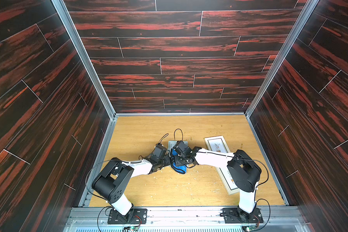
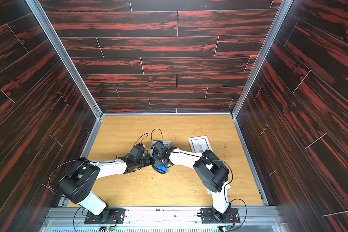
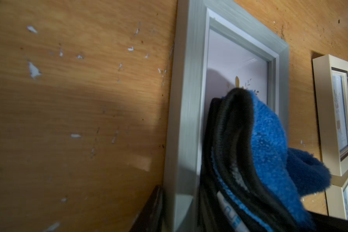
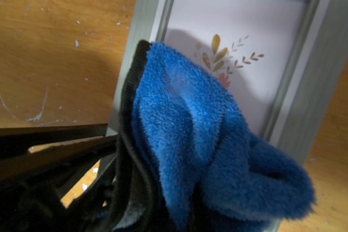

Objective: Wipe the picture frame with a cloth
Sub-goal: Wipe the dirt from the picture frame.

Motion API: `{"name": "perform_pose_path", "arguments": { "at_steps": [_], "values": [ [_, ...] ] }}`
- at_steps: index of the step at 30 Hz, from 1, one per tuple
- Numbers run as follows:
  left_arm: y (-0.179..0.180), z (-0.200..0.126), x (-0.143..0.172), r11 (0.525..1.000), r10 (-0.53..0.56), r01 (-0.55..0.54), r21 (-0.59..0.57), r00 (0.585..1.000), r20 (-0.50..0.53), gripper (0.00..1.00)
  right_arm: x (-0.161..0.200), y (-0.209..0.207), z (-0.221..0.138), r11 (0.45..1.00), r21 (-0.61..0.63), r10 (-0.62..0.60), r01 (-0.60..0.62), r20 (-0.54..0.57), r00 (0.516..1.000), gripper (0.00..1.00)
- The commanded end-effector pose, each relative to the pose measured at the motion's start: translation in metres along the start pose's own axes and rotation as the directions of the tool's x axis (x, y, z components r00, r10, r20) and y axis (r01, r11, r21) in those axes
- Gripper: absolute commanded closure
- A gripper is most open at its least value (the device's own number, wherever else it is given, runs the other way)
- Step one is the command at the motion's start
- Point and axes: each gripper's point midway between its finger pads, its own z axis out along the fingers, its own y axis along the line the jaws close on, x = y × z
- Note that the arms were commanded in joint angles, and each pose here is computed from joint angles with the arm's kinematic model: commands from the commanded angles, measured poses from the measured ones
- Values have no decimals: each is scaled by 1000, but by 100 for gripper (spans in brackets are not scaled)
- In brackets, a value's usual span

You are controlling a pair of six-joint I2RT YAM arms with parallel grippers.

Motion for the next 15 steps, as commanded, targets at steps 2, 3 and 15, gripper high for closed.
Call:
{"name": "perform_pose_path", "arguments": {
  "at_steps": [2,3,15],
  "values": [
    [70,2,60,973,-68,26,-229,982,-177,66,19,-51,-1,995,85,64,-58,-62,996,100],
    [70,2,61,973,-71,29,-229,982,-175,67,16,-48,-4,997,60,58,-55,-52,997,100],
    [69,1,62,974,-75,34,-224,981,-179,66,27,-13,16,998,6,67,-67,-97,993,100]
  ]
}}
